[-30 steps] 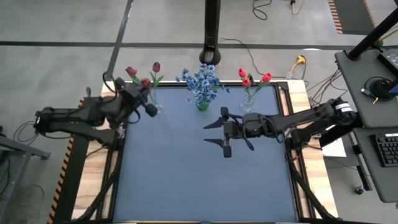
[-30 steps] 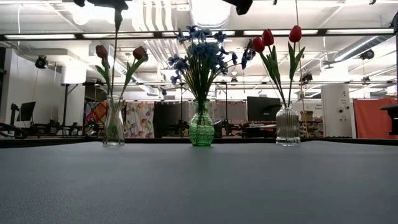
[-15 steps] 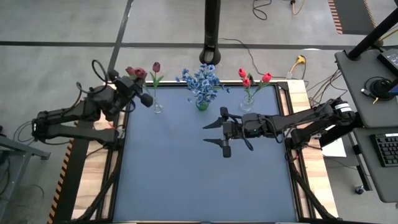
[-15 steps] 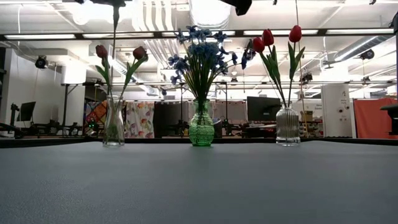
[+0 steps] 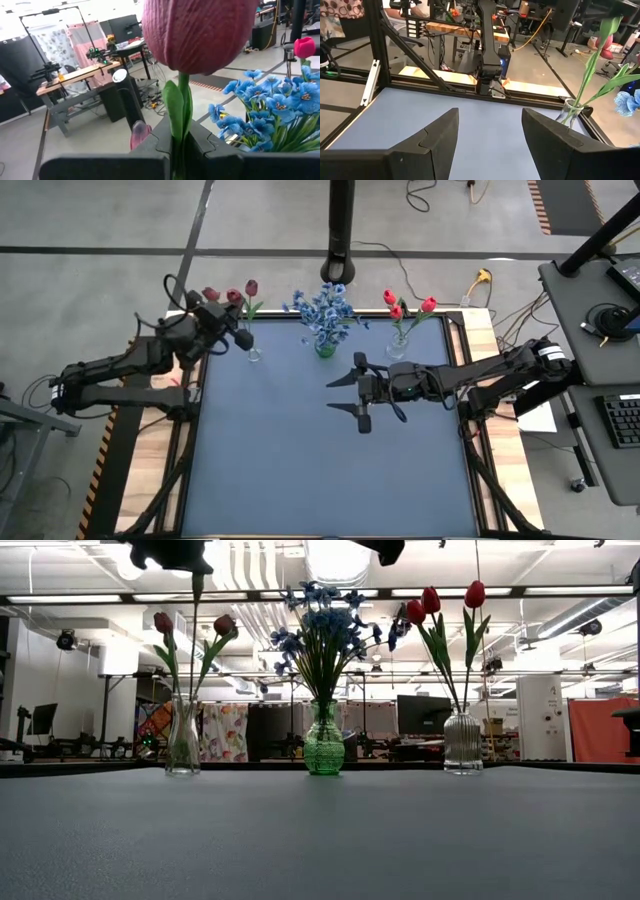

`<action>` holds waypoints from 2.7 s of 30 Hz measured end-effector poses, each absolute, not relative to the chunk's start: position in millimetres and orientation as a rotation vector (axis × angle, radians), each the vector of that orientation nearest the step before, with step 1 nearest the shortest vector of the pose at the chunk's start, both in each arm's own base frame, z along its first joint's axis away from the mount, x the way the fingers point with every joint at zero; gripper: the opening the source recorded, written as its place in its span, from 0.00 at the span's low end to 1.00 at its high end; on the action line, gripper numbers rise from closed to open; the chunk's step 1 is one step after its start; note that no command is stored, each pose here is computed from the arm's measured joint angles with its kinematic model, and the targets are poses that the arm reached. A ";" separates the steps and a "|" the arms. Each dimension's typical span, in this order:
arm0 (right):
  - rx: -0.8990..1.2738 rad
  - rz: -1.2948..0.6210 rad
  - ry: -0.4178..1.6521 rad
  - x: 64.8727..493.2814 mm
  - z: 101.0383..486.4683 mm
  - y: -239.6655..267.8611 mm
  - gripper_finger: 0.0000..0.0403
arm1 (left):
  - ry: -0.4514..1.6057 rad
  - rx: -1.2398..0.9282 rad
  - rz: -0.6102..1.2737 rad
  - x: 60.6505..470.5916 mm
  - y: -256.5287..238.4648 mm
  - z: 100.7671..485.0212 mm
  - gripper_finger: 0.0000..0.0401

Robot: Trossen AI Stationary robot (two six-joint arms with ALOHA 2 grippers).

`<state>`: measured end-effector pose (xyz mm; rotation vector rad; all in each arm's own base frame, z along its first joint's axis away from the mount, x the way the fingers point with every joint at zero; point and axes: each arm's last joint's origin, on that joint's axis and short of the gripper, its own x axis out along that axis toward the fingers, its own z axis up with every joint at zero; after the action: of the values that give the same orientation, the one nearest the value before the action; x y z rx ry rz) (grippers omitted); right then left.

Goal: Sort flowers into vase by color
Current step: Put the red flower into the left transparent vase, then return to Home Position

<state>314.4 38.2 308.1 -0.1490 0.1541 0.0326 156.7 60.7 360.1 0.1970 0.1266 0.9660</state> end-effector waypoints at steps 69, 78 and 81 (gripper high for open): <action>-0.165 0.019 0.133 302.9 320.0 39.2 0.52 | 0.180 0.079 0.779 135.7 42.4 430.6 0.76; -0.198 0.109 0.067 248.6 348.1 55.6 0.52 | 0.176 0.138 0.594 138.9 -28.5 421.6 0.75; -0.181 0.124 0.031 232.3 355.4 56.0 0.52 | 0.150 0.188 0.563 129.6 -58.8 419.8 0.75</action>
<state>232.3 56.0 355.4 -0.1813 0.0311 0.1242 129.6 -58.8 419.8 0.1877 0.1504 0.5627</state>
